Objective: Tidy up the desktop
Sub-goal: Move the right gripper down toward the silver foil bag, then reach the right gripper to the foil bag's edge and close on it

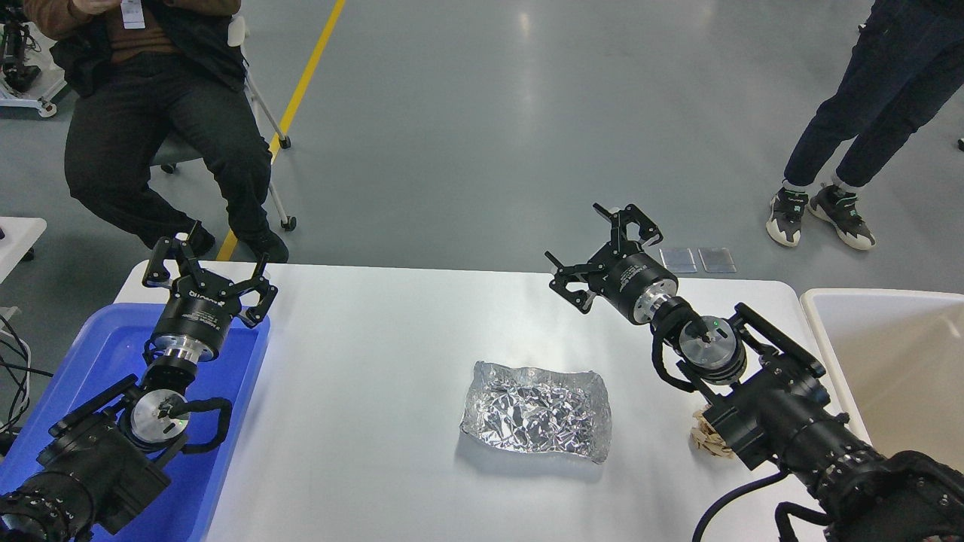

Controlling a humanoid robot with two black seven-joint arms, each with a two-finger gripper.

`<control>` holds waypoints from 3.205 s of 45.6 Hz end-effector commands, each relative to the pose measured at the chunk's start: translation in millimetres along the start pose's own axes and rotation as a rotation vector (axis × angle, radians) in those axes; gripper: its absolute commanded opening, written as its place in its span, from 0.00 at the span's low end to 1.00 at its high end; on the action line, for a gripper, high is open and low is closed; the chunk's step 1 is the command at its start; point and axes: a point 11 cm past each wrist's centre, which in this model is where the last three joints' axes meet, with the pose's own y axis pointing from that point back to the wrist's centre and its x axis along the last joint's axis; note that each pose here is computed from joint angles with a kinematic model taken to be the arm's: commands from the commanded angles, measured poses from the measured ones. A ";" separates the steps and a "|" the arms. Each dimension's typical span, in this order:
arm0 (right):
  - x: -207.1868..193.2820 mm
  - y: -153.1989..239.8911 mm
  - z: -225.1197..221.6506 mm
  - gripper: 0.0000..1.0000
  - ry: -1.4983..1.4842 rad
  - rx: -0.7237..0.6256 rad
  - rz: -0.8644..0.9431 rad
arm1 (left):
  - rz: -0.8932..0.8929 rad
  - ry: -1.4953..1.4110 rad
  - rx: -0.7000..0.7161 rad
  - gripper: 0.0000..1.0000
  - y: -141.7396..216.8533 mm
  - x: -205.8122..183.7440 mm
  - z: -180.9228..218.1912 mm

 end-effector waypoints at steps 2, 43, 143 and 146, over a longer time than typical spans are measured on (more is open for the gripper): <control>2.2 0.8 1.3 1.00 0.000 -0.002 0.006 | 0.000 0.000 0.001 1.00 0.4 0.3 -0.2; -17.5 23.3 21.8 1.00 0.591 -0.191 -0.118 | 0.001 0.000 0.001 1.00 0.4 0.4 -0.2; 104.2 98.5 86.7 0.83 2.103 -0.419 -0.403 | -0.001 0.000 0.001 1.00 -0.2 -0.2 -0.1; 103.7 98.7 88.2 0.81 2.102 -0.419 -0.411 | -0.001 0.000 0.001 1.00 -0.2 -0.2 -0.1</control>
